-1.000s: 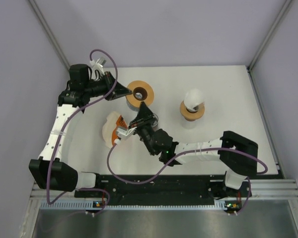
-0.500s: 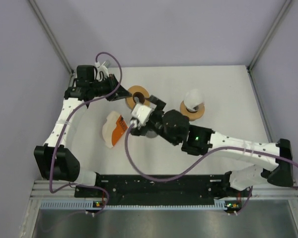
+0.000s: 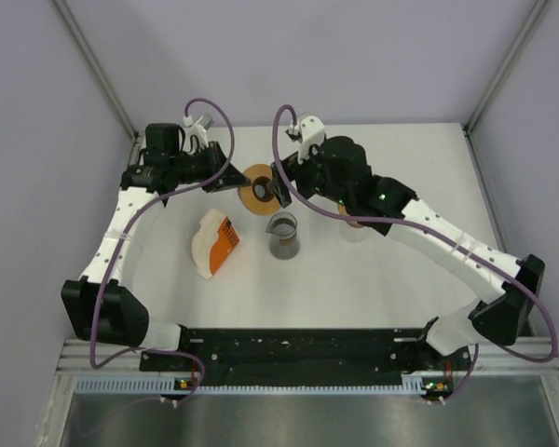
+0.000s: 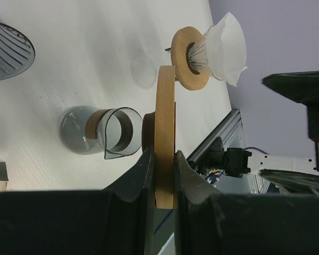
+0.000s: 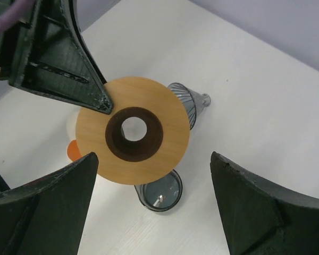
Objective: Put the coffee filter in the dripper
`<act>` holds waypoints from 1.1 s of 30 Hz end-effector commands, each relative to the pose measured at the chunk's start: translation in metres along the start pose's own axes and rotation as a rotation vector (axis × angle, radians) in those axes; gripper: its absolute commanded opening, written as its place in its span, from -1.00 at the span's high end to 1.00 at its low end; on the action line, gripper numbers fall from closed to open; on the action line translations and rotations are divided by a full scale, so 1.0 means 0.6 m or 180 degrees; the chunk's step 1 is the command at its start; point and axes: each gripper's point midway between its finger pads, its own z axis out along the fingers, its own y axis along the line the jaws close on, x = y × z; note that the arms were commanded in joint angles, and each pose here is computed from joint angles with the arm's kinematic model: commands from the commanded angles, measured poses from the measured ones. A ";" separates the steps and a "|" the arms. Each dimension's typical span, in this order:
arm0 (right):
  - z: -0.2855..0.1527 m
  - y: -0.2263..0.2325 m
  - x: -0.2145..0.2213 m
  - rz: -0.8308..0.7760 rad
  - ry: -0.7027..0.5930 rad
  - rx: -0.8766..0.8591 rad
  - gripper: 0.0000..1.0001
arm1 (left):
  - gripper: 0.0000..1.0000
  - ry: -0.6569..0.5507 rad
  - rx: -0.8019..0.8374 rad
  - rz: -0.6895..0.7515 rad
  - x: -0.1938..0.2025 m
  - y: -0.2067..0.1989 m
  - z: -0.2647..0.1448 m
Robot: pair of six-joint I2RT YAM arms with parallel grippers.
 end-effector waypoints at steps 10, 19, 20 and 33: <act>0.086 -0.002 0.050 0.0129 0.0497 -0.0104 -0.39 | 1.00 -0.0089 0.0315 0.0279 -0.006 -0.072 -0.026; 0.115 -0.027 0.061 0.0136 0.0549 -0.0029 -0.23 | 1.00 -0.0072 0.0361 0.0293 -0.004 -0.078 -0.028; 0.116 -0.027 0.060 0.0131 0.0549 -0.0029 -0.16 | 1.00 -0.0070 0.0371 0.0297 -0.004 -0.080 -0.029; 0.085 -0.052 0.100 -0.0022 0.0870 0.0143 1.00 | 0.23 -0.0117 -0.0173 0.0518 -0.024 -0.024 -0.021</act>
